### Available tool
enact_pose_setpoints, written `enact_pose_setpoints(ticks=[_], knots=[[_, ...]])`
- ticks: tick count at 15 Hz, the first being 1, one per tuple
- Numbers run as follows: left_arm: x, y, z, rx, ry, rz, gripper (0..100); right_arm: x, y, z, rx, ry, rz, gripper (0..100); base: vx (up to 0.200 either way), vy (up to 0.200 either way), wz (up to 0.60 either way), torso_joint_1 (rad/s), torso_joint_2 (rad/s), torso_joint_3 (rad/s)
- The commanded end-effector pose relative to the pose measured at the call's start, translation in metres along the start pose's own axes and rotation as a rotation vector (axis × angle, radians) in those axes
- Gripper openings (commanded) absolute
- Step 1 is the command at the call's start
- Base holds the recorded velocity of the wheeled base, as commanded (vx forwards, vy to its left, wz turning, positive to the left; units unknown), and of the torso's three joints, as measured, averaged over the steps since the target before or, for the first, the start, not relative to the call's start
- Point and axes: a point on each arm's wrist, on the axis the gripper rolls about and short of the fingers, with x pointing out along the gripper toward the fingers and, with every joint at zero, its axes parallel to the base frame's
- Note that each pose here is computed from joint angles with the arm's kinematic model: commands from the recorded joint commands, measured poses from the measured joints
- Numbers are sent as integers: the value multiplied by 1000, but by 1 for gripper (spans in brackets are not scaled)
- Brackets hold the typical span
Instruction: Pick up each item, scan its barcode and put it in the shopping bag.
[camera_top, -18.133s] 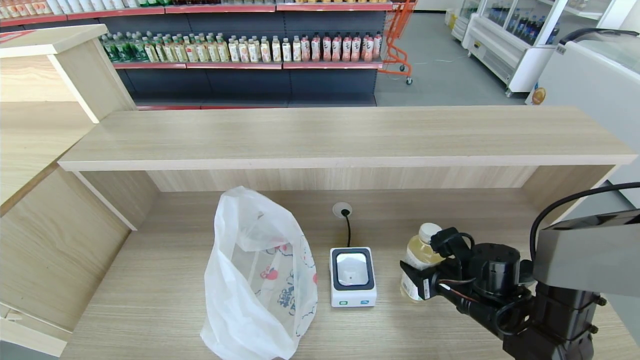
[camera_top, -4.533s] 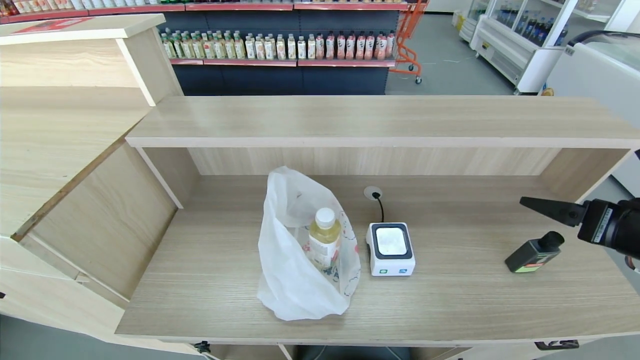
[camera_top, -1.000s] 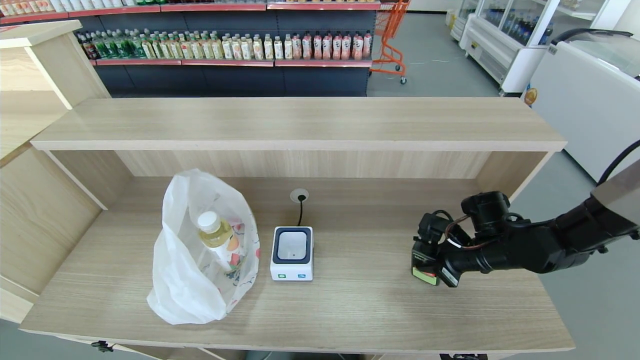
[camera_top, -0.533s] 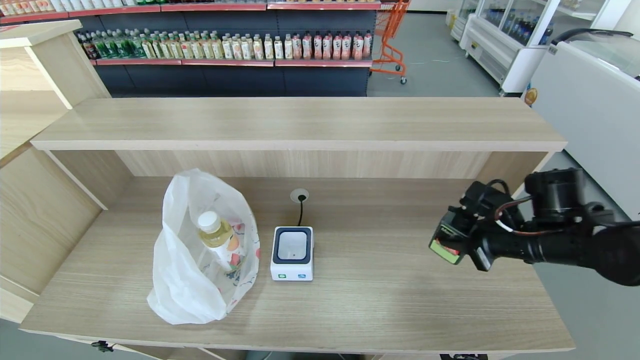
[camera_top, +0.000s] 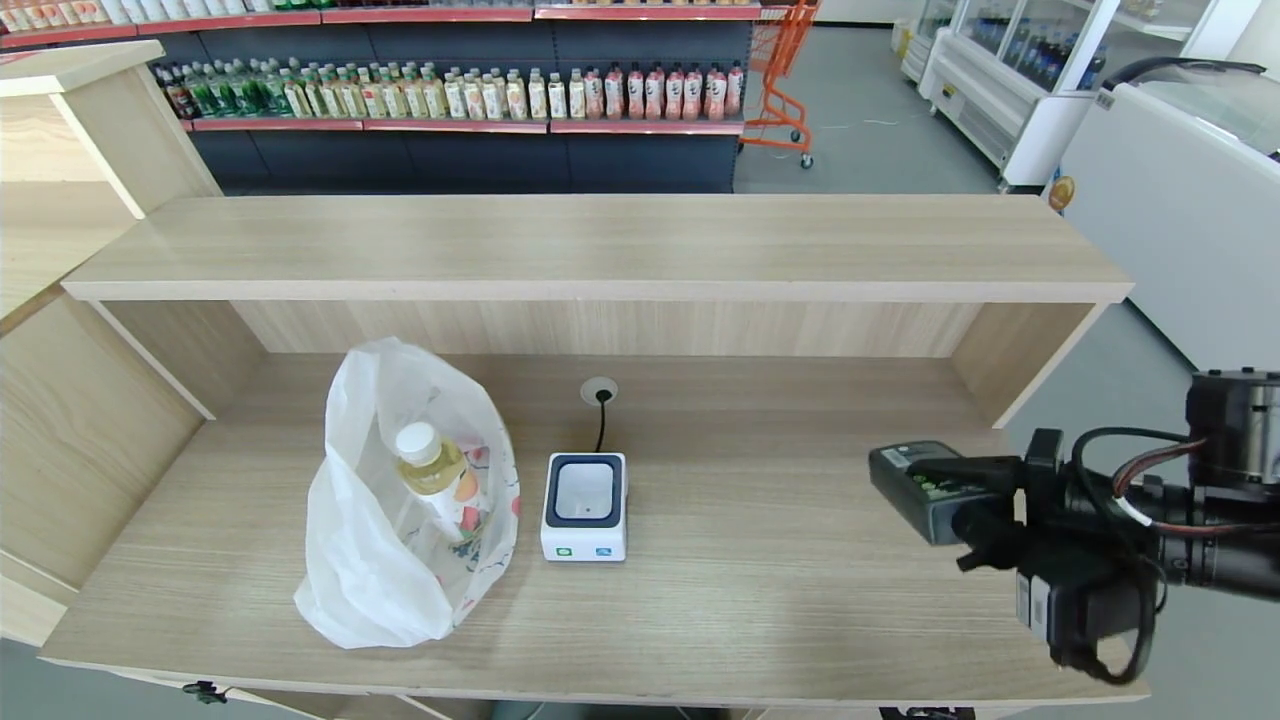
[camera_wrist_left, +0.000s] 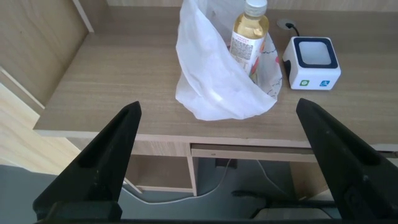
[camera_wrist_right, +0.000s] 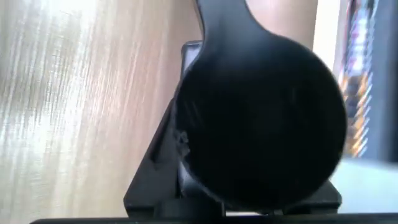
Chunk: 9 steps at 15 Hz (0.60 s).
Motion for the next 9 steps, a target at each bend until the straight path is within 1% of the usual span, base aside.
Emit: enact_pose_setpoints(ticks=[1,2,4,5,6,8,9], knots=[[0,0,0,0,0,0,100,11,-1,31,-261,-216,8,0,0,0,0,0,0,0],[0,0,0,0,0,0,100,16,-1,41,-388,-272,-4,0,0,0,0,0,0,0],[0,0,0,0,0,0,100,21,-3,56,-542,-363,-42,0,0,0,0,0,0,0],[0,0,0,0,1,2,100,25,0,67,-637,-472,-76,0,0,0,0,0,0,0],[0,0,0,0,0,0,100,28,1,73,-669,-535,-102,0,0,0,0,0,0,0],[0,0,0,0,1,0,100,33,-1,81,-726,-603,-154,0,0,0,0,0,0,0],[0,0,0,0,0,0,100,33,-3,87,-761,-672,-218,0,0,0,0,0,0,0]])
